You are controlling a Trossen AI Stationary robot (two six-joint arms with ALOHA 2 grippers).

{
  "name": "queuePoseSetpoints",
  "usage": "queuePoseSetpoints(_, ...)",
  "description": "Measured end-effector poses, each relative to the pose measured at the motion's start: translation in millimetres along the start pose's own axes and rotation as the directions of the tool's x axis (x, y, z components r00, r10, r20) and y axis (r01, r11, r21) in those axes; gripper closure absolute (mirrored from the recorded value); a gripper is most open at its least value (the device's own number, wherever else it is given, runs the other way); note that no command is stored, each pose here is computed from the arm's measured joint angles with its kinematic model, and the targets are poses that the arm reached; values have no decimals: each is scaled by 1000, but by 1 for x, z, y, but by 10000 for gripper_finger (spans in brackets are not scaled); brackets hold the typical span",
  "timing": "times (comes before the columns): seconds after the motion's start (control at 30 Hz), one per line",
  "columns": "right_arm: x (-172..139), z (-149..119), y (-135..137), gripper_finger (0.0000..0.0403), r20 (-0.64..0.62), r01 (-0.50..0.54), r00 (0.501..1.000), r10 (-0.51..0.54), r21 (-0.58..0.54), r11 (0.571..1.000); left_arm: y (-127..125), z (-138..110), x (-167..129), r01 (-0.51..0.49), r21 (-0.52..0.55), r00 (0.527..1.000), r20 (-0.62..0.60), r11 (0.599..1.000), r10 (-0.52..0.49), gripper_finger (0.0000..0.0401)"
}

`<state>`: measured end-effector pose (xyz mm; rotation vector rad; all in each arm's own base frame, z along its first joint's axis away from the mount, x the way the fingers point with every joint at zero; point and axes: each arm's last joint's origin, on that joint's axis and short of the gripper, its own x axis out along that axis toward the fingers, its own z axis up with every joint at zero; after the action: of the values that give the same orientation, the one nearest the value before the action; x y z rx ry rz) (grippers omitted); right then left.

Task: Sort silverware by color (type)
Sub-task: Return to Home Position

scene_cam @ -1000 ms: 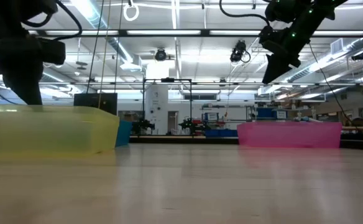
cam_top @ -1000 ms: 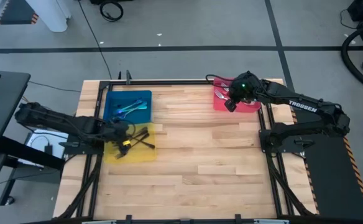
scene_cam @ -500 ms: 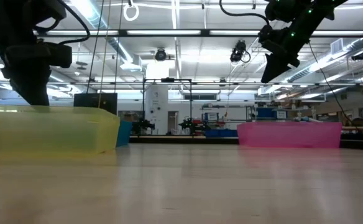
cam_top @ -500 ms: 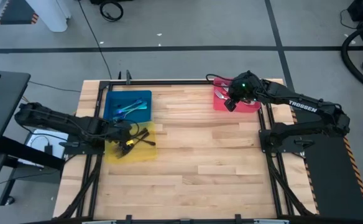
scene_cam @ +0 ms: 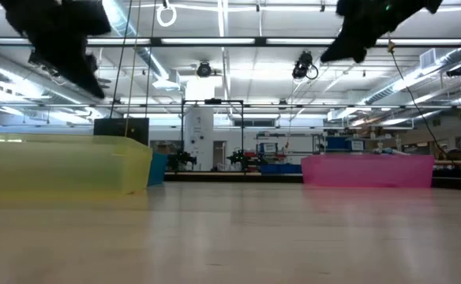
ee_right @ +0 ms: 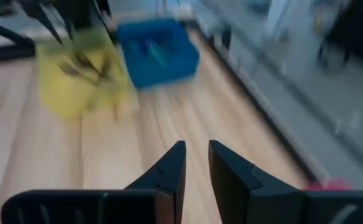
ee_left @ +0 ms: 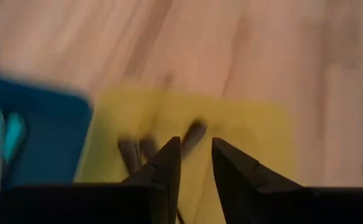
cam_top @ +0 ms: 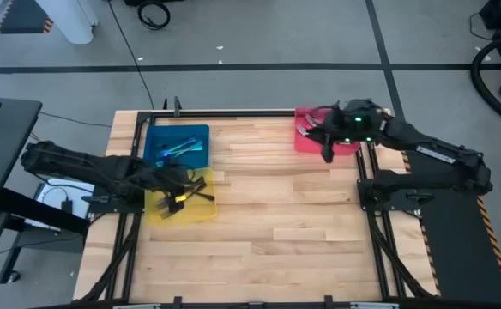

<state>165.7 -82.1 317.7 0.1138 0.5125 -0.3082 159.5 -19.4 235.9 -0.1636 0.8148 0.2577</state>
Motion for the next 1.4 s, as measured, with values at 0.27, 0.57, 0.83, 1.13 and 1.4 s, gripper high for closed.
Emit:
queuePoseSetpoints(0.27,-55,8,14,325,259,16,965,37,-202,979,5,29,-57,53,178,954,283,983,-103,310)
queuePoseSetpoints(0.57,-81,-23,22,325,376,6,924,70,-195,981,24,5,-87,97,153,840,518,983,-163,310)
queuePoseSetpoints(0.83,-63,-71,23,325,458,-42,884,95,-123,991,29,-25,-63,111,143,810,561,984,-173,310)
queuePoseSetpoints(1.13,-30,-120,22,325,483,-82,869,111,-80,993,23,-52,-18,136,216,825,515,967,-232,310)
queuePoseSetpoints(1.4,-12,-140,23,325,478,-100,869,129,-86,991,19,-75,9,194,243,857,430,950,-285,310)
